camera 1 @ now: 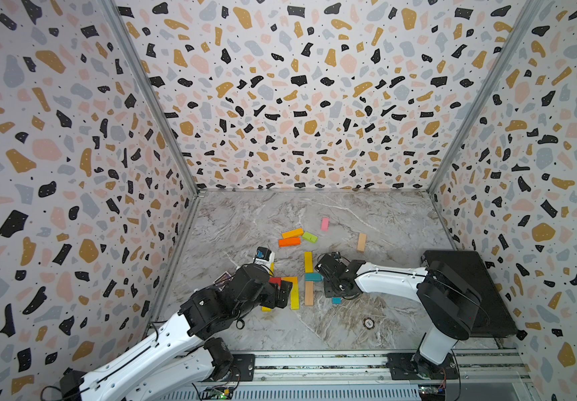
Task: Assemble the letter h with building blocks
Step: Assemble the building block at the center of the board, then pick up the building block from the center of the board.
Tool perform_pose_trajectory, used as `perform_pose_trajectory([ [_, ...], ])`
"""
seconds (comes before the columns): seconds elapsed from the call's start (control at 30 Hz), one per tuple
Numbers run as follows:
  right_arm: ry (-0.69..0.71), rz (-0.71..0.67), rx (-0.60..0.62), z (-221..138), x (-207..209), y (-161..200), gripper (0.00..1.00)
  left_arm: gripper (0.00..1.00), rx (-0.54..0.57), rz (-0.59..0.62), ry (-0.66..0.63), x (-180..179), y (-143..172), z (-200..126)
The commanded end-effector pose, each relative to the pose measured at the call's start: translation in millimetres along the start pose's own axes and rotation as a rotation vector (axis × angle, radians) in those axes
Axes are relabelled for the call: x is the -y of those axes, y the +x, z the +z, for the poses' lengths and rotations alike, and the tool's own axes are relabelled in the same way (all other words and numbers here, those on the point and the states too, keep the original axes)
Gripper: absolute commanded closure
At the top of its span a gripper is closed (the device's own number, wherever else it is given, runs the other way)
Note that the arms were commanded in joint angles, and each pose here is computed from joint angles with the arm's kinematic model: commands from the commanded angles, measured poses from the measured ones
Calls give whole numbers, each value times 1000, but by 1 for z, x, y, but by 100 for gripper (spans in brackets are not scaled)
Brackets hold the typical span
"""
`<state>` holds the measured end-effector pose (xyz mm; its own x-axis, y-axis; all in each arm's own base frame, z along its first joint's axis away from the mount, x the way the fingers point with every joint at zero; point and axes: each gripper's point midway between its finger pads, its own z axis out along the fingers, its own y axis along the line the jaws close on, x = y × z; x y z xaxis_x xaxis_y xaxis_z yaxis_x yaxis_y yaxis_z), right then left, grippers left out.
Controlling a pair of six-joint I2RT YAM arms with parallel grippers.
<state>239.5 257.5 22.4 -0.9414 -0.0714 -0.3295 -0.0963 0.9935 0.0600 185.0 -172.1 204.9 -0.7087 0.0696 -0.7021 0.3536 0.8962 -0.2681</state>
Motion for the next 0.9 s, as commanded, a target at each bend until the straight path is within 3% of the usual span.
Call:
perform_pose_trajectory([
  [0.0, 51, 1, -23, 3, 11, 5, 47, 1, 31, -4, 10, 2, -9, -6],
  [0.87, 34, 24, -28, 10, 11, 3, 47, 1, 24, -10, 12, 2, -8, -4],
])
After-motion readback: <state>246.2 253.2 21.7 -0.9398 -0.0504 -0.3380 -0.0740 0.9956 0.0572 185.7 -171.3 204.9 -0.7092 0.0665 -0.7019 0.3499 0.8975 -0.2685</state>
